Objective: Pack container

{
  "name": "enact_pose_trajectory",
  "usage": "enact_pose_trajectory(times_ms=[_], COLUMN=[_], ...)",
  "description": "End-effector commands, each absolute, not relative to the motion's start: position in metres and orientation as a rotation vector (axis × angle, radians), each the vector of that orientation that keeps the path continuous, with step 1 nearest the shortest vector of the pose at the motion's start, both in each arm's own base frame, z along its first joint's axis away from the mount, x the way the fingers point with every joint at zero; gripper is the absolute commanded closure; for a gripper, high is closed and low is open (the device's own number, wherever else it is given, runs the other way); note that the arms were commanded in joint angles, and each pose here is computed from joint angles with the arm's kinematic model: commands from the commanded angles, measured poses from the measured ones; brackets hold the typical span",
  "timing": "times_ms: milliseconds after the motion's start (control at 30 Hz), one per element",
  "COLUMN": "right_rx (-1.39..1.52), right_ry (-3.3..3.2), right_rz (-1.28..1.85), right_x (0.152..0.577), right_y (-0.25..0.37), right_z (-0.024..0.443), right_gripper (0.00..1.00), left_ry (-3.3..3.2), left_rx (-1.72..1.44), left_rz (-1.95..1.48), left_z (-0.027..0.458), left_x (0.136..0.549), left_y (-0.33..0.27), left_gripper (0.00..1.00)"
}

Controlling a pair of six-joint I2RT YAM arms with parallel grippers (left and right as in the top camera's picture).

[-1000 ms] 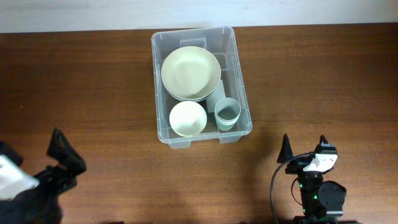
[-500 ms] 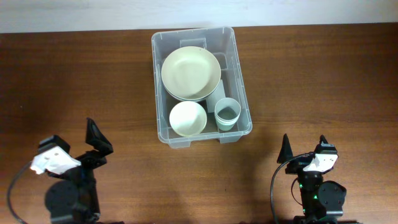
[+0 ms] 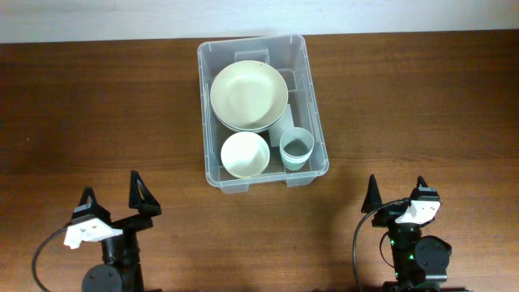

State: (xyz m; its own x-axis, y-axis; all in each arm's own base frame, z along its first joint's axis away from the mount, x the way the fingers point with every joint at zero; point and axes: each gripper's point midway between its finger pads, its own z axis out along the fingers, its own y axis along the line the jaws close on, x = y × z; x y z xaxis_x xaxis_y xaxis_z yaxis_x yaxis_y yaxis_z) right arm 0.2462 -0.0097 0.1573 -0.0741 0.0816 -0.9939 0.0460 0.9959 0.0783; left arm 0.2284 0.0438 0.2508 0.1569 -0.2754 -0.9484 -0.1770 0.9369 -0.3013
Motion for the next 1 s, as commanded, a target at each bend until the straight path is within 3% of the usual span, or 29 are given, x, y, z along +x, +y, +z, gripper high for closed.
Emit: enact_pose_trajectory(times_ms=[0, 967], right_rx=[0.099, 0.099], right_ry=[1.646, 1.646], right_rz=[0.026, 0.026], right_x=[0.246, 0.246], right_y=[-0.01, -0.01], right_z=[0.156, 0.156], right_gripper=[0.01, 0.01], left_ry=[1.409, 1.416], left_rx=[-0.355, -0.293], left_rz=[-0.104, -0.169], left_z=[0.244, 0.212], left_x=[0.23, 0.243], left_y=[0.037, 0.02], left_gripper=[0.0, 0.0])
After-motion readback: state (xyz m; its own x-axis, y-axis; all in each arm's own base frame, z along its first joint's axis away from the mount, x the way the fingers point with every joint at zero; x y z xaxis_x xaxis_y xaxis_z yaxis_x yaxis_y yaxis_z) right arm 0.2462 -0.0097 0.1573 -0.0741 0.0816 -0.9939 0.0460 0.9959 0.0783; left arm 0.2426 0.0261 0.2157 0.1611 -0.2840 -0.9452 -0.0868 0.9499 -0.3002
